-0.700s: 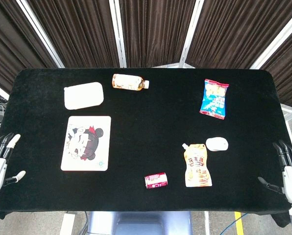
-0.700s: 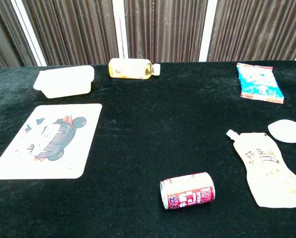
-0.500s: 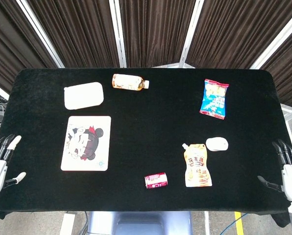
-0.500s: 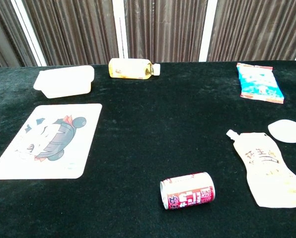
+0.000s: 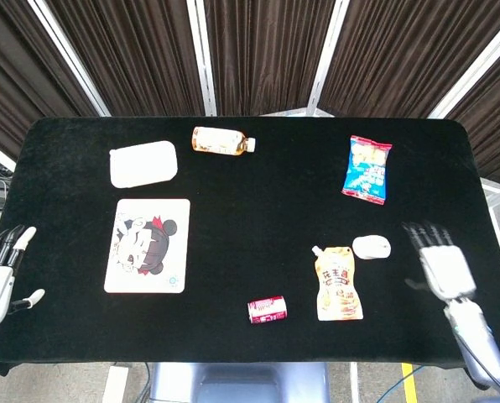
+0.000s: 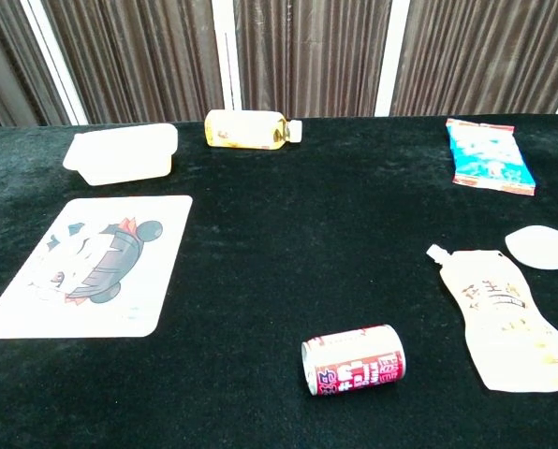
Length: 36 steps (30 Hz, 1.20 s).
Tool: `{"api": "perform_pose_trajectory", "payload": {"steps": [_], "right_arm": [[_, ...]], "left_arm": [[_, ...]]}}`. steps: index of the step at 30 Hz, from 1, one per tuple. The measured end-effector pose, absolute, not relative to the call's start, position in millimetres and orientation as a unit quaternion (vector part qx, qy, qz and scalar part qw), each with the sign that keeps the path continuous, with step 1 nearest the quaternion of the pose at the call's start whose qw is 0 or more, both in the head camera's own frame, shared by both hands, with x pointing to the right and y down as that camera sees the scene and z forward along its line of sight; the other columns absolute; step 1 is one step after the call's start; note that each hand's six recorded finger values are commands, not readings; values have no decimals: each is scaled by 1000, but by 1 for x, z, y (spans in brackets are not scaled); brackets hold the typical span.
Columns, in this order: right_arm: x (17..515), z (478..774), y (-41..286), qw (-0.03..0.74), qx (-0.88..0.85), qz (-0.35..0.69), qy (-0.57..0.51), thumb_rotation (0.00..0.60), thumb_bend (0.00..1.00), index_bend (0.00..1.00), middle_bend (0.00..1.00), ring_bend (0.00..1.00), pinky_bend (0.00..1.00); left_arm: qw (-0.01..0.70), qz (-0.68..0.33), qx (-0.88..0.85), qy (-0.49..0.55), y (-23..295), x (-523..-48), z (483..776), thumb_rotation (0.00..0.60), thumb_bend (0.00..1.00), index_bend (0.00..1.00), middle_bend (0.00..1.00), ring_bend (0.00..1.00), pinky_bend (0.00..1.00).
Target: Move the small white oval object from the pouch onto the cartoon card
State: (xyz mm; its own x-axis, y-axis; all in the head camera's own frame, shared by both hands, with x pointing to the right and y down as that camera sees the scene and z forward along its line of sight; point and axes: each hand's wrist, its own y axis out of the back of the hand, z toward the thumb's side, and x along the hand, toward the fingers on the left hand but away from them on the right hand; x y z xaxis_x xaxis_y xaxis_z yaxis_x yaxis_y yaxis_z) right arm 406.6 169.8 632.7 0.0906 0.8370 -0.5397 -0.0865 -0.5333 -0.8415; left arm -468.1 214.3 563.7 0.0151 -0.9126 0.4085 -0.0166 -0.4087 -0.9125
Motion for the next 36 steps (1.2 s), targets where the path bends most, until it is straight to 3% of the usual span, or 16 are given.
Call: {"api": "perform_pose_trajectory", "payload": {"steps": [10,21,27,36], "right_arm": [[371,702,134,392,-611,649,-226,600,40,136,268,152,368],[361,723,132,387,-615,653,-212,600,71,176,307,183,420],[359,731,131,389,-612,657,-207,600,83,259,377,233,475],[354,738,131,403,-615,651,-189,600,333,448,546,411,631]], "left_arm": [[374,-604,-587,389,209,-478,571,600,0,0,0,0,0],[371,-611,-581,388,208,-482,575,600,0,0,0,0,0],[371,-612,-582,387,208,-481,576,600,0,0,0,0,0],[369,-610,-587,385,208,-480,576,600,0,0,0,0,0]]}}
